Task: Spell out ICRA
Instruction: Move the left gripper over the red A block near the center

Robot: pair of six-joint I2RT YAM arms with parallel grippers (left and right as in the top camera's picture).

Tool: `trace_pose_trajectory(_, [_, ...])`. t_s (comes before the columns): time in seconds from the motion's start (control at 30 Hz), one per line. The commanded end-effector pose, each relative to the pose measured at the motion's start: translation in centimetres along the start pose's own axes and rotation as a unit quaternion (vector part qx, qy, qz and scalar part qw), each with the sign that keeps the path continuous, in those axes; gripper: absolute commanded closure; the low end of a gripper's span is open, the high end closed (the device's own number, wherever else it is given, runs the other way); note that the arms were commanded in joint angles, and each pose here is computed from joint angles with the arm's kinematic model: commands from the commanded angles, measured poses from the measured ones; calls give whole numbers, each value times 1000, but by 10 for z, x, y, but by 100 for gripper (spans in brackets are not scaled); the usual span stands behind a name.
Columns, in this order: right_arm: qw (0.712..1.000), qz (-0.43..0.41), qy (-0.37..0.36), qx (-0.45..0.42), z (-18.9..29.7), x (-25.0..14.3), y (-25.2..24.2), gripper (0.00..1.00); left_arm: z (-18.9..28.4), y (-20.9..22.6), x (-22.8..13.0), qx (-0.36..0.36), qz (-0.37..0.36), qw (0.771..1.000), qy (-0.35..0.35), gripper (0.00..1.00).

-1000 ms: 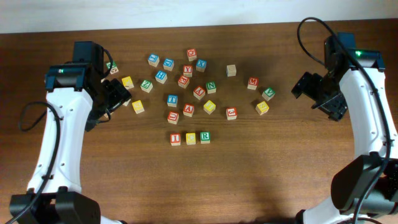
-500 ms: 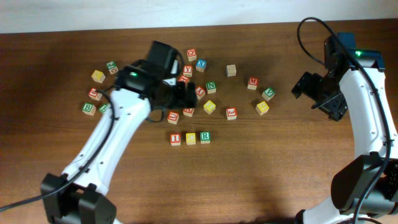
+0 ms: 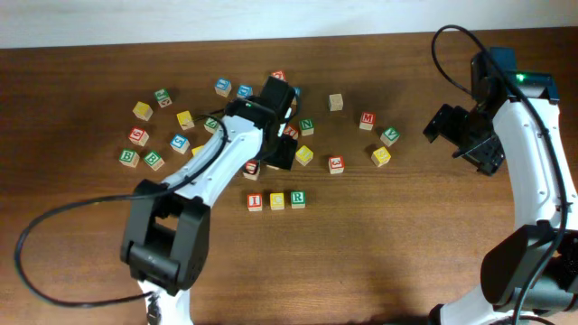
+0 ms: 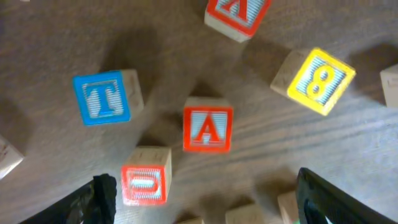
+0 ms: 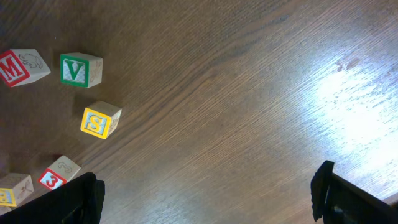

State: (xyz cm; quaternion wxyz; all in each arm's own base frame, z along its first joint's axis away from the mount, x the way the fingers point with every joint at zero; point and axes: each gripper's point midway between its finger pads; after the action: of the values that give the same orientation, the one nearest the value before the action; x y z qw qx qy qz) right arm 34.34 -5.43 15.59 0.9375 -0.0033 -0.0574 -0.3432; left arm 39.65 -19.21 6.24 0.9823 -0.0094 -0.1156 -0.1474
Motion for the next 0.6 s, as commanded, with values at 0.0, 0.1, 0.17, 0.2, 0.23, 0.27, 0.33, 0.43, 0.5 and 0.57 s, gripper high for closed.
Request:
trace_pose_trajectory(0.0, [1000,-4,-5,-9,0,2,-4,2,-25,-6,4,-7,-13,1000,3,25])
trace_pose_trajectory(0.1, [1000,-4,-5,-9,0,2,-4,2,-39,-7,6,-7,-13,1000,4,31])
trace_pose_trajectory(0.17, [1000,-4,-5,-9,0,2,-4,2,-40,-7,5,-7,-13,1000,5,36])
trace_pose_trajectory(0.2, [1000,-4,-5,-9,0,2,-4,2,-40,-7,7,-7,-12,1000,3,38])
trace_pose_trajectory(0.23, [1000,-4,-5,-9,0,2,-4,2,-40,-7,8,-8,-12,1000,0,38])
trace_pose_trajectory(0.27, [1000,-4,-5,-9,0,2,-4,2,-42,-8,10,-8,-12,1000,-4,36])
trace_pose_trajectory(0.33, [1000,-4,-5,-9,0,2,-4,2,-45,-8,10,-8,-12,1000,-4,38])
trace_pose_trajectory(0.43, [1000,-4,-5,-9,0,2,-4,2,-45,-8,9,-8,-12,1000,-1,42])
trace_pose_trajectory(0.5, [1000,-4,-5,-9,0,2,-4,2,-45,-8,9,-8,-12,1000,-1,43])
trace_pose_trajectory(0.57, [1000,-4,-5,-9,0,2,-4,2,-45,-7,7,-7,-13,1000,2,43])
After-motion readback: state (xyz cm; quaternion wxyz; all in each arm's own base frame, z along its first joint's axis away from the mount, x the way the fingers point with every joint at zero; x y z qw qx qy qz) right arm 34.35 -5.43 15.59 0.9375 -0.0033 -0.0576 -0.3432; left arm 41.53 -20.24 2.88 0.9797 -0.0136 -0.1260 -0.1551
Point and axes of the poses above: each gripper's point midway between its finger pads, its own z axis back along the fingers, its own y axis along the line the jaws close on, x = y × z, and after that the axes turned 1 degree about z, right-handed
